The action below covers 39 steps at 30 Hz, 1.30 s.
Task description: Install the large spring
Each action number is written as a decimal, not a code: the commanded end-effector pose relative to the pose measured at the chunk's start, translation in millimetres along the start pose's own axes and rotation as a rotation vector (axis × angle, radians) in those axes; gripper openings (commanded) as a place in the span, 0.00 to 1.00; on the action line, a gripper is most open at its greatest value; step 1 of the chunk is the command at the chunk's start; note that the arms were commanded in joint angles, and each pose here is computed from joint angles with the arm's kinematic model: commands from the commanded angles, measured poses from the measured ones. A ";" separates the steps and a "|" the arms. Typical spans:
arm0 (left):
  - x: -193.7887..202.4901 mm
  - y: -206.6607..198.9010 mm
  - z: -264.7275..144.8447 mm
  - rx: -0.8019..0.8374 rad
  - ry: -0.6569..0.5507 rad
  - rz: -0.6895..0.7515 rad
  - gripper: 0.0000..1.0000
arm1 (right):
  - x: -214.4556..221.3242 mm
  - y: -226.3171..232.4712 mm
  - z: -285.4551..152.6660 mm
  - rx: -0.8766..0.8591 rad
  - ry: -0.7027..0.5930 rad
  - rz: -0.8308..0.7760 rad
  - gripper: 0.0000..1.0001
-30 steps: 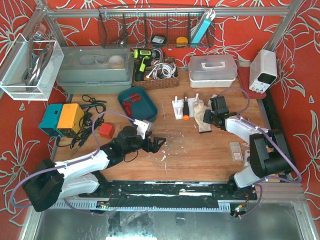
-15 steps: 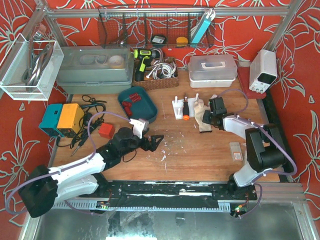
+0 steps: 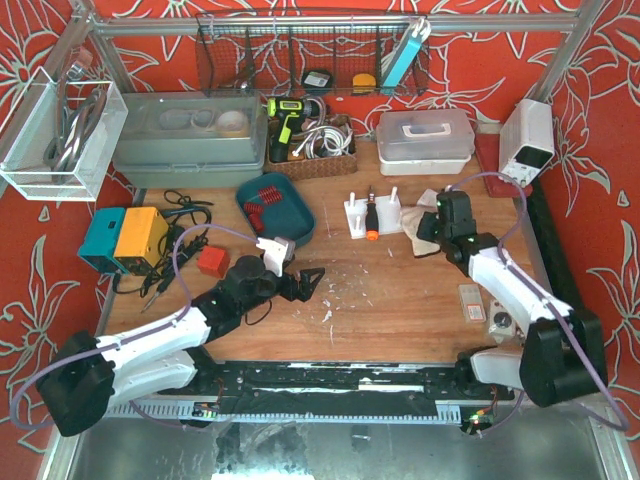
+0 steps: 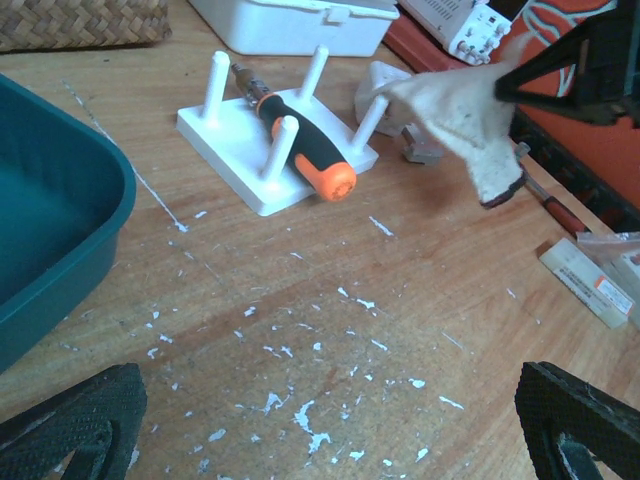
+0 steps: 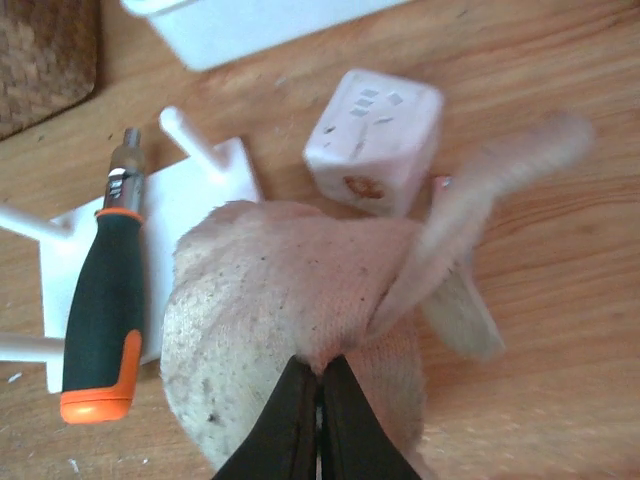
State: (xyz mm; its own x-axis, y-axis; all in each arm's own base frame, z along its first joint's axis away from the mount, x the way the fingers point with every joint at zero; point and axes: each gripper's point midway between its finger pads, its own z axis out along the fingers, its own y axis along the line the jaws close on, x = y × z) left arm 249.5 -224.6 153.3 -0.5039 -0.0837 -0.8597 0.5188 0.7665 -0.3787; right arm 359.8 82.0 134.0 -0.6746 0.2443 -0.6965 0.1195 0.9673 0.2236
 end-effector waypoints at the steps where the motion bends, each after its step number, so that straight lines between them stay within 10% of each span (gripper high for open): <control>1: -6.2 -2.2 -4.3 0.002 -0.037 0.001 1.00 | 3.5 -41.6 -27.7 0.177 -0.027 0.006 0.00; 17: -14.9 12.7 -17.0 -0.079 -0.103 -0.013 1.00 | 21.2 -136.3 -18.6 0.525 -0.043 0.205 0.02; 31: -15.3 14.5 -18.0 -0.085 -0.116 -0.011 1.00 | 17.0 -106.1 -13.9 0.354 0.039 0.138 0.65; 39: -15.7 4.0 -16.0 -0.029 -0.107 0.011 1.00 | 15.1 -26.7 -11.9 -0.005 0.079 0.053 0.74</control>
State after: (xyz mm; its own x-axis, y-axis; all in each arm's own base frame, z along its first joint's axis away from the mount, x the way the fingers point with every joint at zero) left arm 252.1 -202.1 165.4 -0.4363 -0.1440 -0.8882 0.4575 0.8145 -0.3568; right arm 331.3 11.6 105.8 -0.6995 0.3519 -0.6220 0.3456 0.9284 0.1365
